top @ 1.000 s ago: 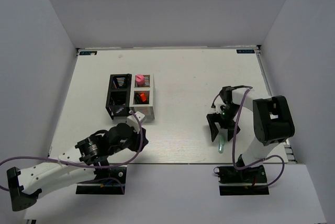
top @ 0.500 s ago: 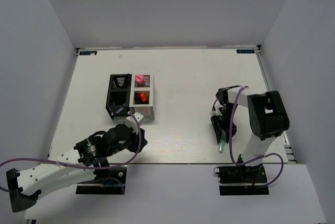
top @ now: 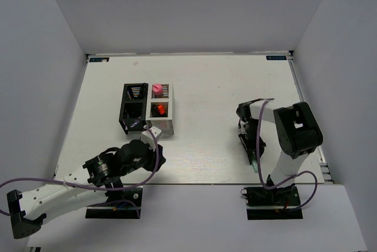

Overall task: Sort the stationery into containers
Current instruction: Pick up the stationery from the corner of the board, then place the stationery in the storage box.

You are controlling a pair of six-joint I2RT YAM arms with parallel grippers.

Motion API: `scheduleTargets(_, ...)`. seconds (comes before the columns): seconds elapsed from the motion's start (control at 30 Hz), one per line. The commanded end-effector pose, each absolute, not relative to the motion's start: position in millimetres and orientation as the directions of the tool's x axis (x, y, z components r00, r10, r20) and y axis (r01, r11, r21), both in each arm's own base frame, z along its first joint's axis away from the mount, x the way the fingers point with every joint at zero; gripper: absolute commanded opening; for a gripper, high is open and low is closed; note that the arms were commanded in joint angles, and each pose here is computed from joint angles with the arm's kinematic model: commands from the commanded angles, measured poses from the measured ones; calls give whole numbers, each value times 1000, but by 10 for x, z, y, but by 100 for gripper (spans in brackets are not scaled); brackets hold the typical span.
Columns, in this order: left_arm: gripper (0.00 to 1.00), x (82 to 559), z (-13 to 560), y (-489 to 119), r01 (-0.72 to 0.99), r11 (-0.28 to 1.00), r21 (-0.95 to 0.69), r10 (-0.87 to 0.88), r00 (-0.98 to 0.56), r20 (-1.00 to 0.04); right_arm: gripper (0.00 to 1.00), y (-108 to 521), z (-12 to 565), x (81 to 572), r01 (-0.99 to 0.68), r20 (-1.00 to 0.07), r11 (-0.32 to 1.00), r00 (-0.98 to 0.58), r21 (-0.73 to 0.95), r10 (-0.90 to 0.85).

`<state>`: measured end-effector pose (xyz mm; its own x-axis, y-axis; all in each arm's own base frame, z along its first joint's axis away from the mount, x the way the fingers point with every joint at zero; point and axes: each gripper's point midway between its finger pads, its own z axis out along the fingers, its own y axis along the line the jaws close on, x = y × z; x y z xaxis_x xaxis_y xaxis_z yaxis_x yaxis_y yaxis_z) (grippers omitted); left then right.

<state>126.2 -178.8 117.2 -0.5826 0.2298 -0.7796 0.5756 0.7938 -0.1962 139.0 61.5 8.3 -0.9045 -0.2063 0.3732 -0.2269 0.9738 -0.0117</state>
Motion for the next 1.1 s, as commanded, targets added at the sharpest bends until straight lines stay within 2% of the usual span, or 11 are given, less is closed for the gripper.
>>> scheduleTargets(0.0,56,1263,1196,-1781,571,797,-198,222,-581,-783,24,659,-166,1712,-209,207,977,-959,-48,-195)
scheduleTargets(0.1,56,1259,1212,-1783,569,796,-206,214,-583,-784,6,676,-181,1709,-202,198,979,-961,-35,-191)
scheduleTargets(0.27,56,1252,1233,-1765,565,798,-209,210,-586,-782,0,859,-150,1726,-236,160,968,-956,82,-246)
scheduleTargets(0.37,56,1261,1259,-1718,558,807,-194,213,-581,-785,0,1141,48,1916,-303,33,923,-947,235,-320)
scheduleTargets(0.43,56,1305,1347,-1695,550,815,-182,198,-560,-804,0,1404,360,2149,-395,-140,860,-919,323,-369)
scheduleTargets(0.6,56,1413,1529,-1505,496,861,-111,196,-525,-829,0,1953,1288,2860,-635,-525,715,-732,292,-435)
scheduleTargets(0.63,56,1458,1548,-1446,466,880,-93,186,-517,-835,0,2030,1371,2941,-656,-551,698,-709,286,-441)
scheduleTargets(0.67,56,1524,1641,-1370,429,900,-82,155,-490,-858,0,2206,1779,3165,-704,-648,663,-633,253,-424)
scheduleTargets(0.77,56,1686,1838,-1074,269,962,-54,69,-428,-901,0,2631,2323,3462,-808,-780,566,-456,162,-428)
scheduleTargets(0.93,55,1817,2239,-427,-47,998,-35,-47,-287,-957,0,3333,2947,3595,-929,-891,367,-203,44,-406)
scheduleTargets(1.07,55,1800,2288,-262,-102,995,-11,-38,-265,-964,0,3826,3258,3372,-988,-956,152,-27,-18,-292)
